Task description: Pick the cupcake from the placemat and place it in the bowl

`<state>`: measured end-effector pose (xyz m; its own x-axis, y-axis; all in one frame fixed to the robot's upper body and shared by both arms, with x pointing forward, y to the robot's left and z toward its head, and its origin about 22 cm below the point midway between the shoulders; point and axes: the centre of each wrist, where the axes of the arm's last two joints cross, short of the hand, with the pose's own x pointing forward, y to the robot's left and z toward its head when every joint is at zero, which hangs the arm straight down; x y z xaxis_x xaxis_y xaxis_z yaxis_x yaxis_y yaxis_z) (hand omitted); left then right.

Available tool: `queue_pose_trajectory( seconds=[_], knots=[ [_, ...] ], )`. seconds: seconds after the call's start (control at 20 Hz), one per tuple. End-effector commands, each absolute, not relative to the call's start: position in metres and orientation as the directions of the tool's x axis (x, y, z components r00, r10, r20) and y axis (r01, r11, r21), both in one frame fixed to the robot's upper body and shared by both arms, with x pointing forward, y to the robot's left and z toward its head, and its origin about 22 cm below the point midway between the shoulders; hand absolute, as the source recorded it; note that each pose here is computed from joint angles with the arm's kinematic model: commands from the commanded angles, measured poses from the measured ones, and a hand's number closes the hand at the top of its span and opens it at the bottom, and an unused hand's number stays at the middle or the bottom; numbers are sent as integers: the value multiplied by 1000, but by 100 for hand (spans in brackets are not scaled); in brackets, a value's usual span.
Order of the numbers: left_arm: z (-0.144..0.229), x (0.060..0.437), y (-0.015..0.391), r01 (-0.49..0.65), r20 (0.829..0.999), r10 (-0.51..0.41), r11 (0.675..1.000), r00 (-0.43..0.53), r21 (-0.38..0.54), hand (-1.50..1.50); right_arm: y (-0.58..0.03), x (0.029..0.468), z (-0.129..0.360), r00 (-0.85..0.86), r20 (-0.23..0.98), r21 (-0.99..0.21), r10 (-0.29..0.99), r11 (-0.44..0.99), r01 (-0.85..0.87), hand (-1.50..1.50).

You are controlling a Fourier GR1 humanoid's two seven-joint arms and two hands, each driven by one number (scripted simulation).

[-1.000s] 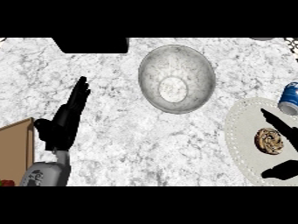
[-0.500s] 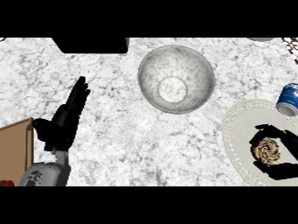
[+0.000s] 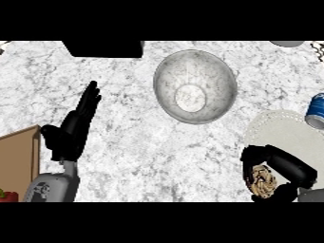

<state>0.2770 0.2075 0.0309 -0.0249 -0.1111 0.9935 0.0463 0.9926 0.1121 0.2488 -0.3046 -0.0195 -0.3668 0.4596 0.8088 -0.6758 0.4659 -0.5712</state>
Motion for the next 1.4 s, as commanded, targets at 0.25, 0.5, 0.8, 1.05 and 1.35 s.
queue_pose_trajectory(
  seconds=[0.25, 0.5, 0.8, 1.05, 1.35],
  knots=[
    [24, 270, 211, 25, 993, -115, 993, -8, 115, 0, -207, 225, 38, -526, 842, -491, -117, 235, -839, 150],
    [31, 269, 211, 8, 995, -96, 995, -24, 96, 0, -226, 205, 109, -656, 734, -578, -175, 346, -739, 150],
    [17, 274, 217, 15, 994, -110, 994, -16, 110, 0, -239, 168, 187, -727, 678, -626, -106, 435, -647, 150],
    [35, 280, 217, 27, 994, -108, 994, -33, 108, 0, -229, 181, 227, -717, 697, -622, -7, 491, -610, 150],
    [13, 263, 214, 35, 994, -108, 993, -25, 109, 0, -211, 211, 263, -716, 697, -601, 38, 576, -554, 150]
  ],
)
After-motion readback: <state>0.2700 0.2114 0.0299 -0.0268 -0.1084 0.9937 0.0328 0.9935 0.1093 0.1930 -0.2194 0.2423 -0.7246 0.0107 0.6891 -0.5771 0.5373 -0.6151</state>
